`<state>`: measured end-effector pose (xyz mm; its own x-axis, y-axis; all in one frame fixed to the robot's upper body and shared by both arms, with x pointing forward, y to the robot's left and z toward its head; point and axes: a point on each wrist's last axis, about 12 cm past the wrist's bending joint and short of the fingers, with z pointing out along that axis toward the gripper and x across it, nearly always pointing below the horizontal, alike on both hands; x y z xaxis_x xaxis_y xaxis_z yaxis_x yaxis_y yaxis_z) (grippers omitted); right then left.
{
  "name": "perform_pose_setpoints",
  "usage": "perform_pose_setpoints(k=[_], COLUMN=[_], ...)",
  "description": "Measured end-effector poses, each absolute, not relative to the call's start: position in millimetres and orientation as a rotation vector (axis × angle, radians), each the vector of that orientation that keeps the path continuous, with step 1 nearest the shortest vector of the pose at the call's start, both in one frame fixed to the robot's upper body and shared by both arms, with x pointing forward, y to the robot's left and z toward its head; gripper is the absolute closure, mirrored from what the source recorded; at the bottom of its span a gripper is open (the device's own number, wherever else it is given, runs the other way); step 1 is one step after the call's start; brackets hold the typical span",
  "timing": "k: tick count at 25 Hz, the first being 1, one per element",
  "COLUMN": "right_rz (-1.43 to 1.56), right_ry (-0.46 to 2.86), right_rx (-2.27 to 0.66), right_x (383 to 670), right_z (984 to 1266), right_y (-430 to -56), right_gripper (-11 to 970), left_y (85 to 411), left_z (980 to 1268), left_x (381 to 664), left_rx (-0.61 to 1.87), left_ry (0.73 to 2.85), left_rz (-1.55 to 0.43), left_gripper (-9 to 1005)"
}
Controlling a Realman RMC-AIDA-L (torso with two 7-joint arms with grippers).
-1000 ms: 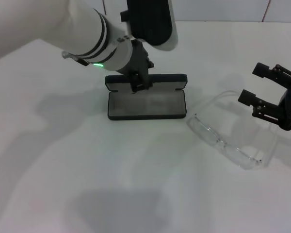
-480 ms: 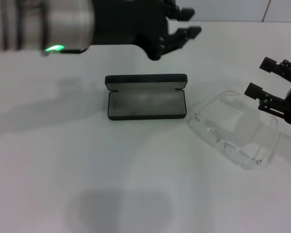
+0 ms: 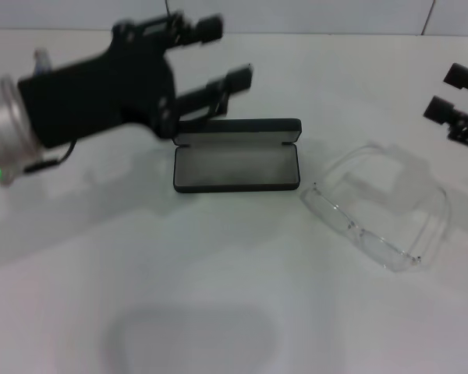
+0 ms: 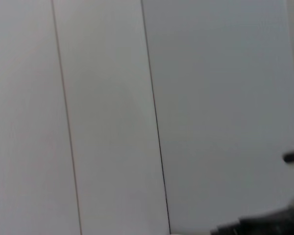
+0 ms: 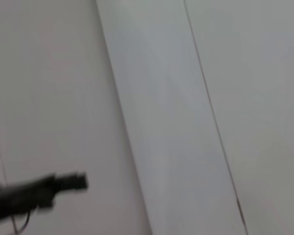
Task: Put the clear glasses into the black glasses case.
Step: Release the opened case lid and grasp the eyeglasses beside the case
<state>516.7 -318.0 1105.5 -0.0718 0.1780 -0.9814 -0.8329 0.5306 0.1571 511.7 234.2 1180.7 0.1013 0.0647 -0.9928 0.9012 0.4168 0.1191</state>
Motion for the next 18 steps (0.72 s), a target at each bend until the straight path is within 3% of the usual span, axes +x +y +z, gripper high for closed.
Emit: perform_pose_setpoints(k=[3,8,13,14,18], right_rz=[0.974,0.968,0.968,0.916,0.833], right_ry=[1.465,1.691,1.971,2.1,2.2], right_rx=[-0.65,-0.706,-0.837,-0.928,-1.017], right_x=[529.0,549.2,572.8,582.9,591.6], right_z=[1132.4,1177.4,1215.7,1235.5,1256.7], right_y=[-330.2,-346.6,-329.8,-313.9,-294.6], right_gripper=[175,175,175,176,178], left_y=[244.3,265.7,286.8,287.7,284.2], left_z=[1164.5,1140.3,1128.1,1127.1,1121.8], left_x=[499.6,486.0,475.0,474.5,474.7], left_rx=[0.926,0.813,0.717,0.715,0.787], left_ry=[1.336,1.278,1.247,1.251,1.289], left_rz=[-0.824,-0.894,-0.908,-0.908,-0.913], left_gripper=[462,416,621,662,724])
